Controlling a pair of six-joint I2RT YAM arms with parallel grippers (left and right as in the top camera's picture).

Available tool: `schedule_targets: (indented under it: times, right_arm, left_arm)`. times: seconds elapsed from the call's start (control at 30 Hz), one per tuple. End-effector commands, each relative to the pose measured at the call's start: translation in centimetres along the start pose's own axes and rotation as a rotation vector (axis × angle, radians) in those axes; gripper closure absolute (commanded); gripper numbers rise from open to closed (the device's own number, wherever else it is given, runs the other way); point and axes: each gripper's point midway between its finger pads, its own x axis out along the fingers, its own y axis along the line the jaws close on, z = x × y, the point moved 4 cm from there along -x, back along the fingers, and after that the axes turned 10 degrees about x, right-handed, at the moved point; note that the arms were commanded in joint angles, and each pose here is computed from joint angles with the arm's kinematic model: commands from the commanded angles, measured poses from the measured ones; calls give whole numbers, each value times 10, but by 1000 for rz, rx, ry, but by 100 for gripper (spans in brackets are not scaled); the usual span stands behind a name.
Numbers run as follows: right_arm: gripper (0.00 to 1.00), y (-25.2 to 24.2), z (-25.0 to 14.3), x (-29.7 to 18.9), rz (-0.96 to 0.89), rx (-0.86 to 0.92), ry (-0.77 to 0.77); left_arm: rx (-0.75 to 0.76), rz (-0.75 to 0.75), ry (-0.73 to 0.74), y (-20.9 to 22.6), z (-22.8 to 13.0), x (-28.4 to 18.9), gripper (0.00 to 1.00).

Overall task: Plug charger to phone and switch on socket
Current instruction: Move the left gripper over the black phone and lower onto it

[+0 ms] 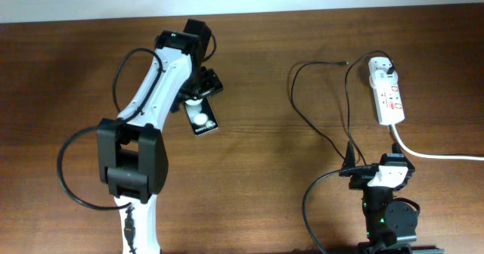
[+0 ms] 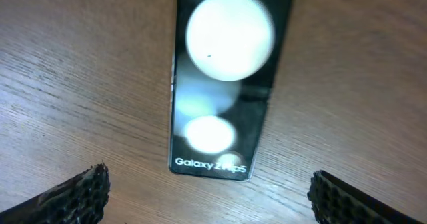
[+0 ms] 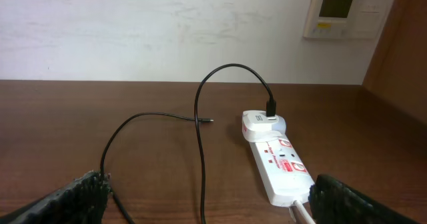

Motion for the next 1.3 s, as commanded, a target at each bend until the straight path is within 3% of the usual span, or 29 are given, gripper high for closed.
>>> schedule_targets:
  times: [0.0,0.37,0.47,0.7,0.8,0.9,1.07,1.27]
  right_arm:
    - [1,-1,-3,0,-3,-4,7]
    - [1,-1,-3,0,-3,-4,7]
    - [1,-1,-3,0,-3,-4,7]
    - [1,-1,-3,0,-3,-4,7]
    - [1,-1,-3,0,-3,-4,7]
    - [1,-1,-3,0,-3,-4,7]
    - [1,-1,-3,0,-3,-4,7]
    - [1,-1,-3,0,-3,-4,7]
  left_arm:
    - [29,-7,81,5,-13,33,1]
    - [73,-33,4,4,-12,85,1]
    - [71,31,-23,13,-9,89,1]
    - [74,20,57,10,-19,121,0]
    - [73,19,53,9,-18,121,8]
    - [73,13,43,8,-16,121,3]
    - [64,-33,73,2,-20,120,14]
    - [70,-10,103,7,-31,129,10]
